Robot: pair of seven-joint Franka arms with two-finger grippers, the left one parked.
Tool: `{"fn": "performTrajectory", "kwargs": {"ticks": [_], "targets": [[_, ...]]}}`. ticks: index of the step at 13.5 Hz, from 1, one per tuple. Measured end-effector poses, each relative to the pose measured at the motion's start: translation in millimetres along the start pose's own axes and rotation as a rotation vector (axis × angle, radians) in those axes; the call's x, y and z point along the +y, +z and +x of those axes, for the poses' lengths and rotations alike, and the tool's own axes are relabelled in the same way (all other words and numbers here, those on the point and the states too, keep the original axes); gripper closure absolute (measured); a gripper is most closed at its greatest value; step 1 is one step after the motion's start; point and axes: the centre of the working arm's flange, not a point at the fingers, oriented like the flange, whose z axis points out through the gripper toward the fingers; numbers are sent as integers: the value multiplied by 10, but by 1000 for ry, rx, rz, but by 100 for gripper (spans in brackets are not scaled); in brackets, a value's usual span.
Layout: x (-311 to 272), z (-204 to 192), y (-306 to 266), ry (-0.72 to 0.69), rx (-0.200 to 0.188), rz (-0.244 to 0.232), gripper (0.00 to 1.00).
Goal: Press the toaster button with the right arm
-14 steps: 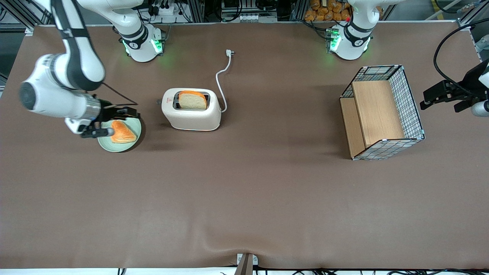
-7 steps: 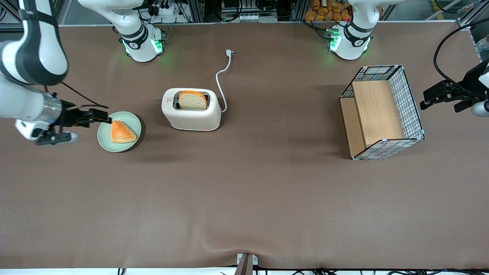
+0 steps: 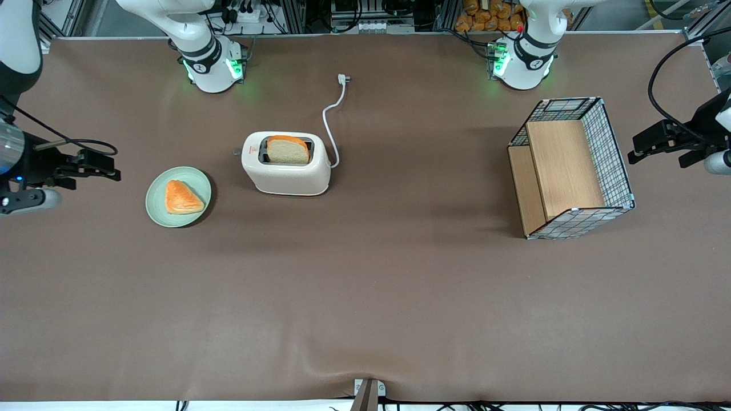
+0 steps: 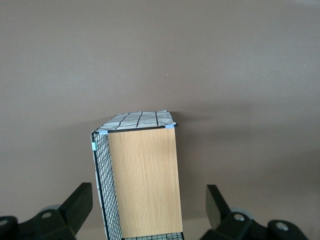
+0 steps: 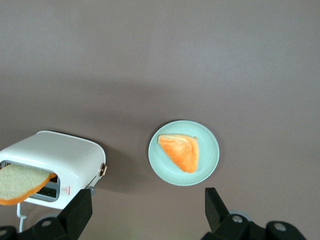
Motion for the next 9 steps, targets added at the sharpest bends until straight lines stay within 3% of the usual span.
{"fn": "performTrajectory", "kwargs": {"ticks": [3,6,9], "targets": [[-51,-64,-339,116,54,-8,0],[-203,-389,-764,183,94,-5,0],[-180,-705,-904,215,112,-6,0]]}}
